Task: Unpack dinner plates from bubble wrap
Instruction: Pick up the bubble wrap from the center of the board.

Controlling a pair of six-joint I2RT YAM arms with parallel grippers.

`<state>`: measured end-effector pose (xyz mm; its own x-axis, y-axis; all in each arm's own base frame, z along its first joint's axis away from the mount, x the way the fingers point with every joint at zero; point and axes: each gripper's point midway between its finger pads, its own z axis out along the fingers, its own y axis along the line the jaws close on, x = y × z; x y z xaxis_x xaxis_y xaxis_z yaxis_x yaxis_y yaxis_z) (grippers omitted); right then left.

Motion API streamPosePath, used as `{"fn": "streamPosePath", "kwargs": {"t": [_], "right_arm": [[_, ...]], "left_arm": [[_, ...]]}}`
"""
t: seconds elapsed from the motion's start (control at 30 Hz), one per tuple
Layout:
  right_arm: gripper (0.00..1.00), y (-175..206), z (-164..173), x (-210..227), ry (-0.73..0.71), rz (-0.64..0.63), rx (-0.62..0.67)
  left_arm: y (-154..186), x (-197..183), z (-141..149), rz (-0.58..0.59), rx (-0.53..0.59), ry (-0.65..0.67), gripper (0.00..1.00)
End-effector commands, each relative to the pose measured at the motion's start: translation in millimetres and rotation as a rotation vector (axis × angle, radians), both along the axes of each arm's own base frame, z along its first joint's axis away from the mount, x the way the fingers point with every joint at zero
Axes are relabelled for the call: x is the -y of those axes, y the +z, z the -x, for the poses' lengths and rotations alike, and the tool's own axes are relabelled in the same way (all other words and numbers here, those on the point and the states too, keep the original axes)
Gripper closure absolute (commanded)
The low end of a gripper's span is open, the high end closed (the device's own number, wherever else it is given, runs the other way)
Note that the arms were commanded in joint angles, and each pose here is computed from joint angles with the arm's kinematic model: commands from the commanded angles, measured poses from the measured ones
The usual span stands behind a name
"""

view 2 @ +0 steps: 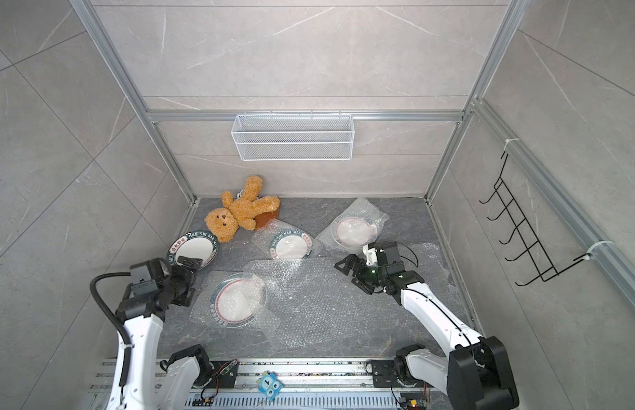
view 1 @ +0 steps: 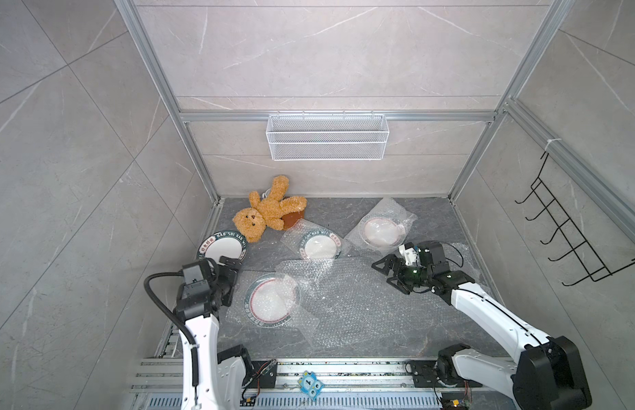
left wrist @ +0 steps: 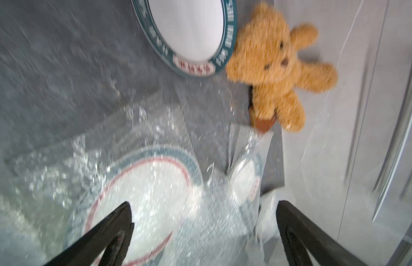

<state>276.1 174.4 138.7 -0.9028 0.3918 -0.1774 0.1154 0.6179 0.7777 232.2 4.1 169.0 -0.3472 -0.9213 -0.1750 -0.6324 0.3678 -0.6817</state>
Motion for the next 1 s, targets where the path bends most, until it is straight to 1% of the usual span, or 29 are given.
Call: {"fn": "streamPosePath", "kwargs": {"t": [0.0,0.1,0.17,0.23,0.3,0.43,0.5,0.6,0.73,0.83,0.97], "right_arm": [[0.00,16.6,-6.9,-9.7,0.046,-0.028,0.062],[0.00,18.7,-4.4,-9.9,0.049,-0.038,0.069],[0.00,18.8,-1.0,-9.0,0.044,-0.043,0.075],[0.00,17.1,4.5,-8.9,0.050,-0.041,0.071],[0.00,14.3,8.8,-8.7,0.050,-0.038,0.067],[0.00,9.5,14.6,-12.7,0.057,-0.041,0.056],[0.00,8.6,16.1,-16.2,0.065,-0.039,0.057],[0.00,8.8,16.8,-21.9,0.080,-0.033,0.059],[0.00,8.9,17.1,-27.8,0.093,-0.029,0.056],[0.00,9.1,17.9,-29.2,0.091,-0.026,0.057],[0.00,9.7,20.8,-30.7,0.092,-0.033,0.059]], "left_arm": [[-36.8,14.7,59.5,0.020,-0.224,0.043,0.01],[-50.6,18.9,90.1,0.043,-0.313,0.069,0.00],[-57.6,21.0,104.1,0.047,-0.374,0.066,0.01],[-61.9,23.3,113.7,0.047,-0.426,0.052,0.00],[-67.6,24.3,118.2,0.047,-0.455,0.046,0.00],[-83.9,31.5,116.6,0.094,-0.474,0.042,0.01],[-89.8,35.4,110.6,0.114,-0.461,0.034,0.04],[-98.5,37.8,103.3,0.112,-0.475,0.025,0.07],[-108.6,42.0,94.6,0.075,-0.517,0.004,0.10],[-121.6,47.6,91.9,0.065,-0.545,0.003,0.17],[-132.8,54.5,84.8,0.057,-0.546,0.005,0.29]]}}
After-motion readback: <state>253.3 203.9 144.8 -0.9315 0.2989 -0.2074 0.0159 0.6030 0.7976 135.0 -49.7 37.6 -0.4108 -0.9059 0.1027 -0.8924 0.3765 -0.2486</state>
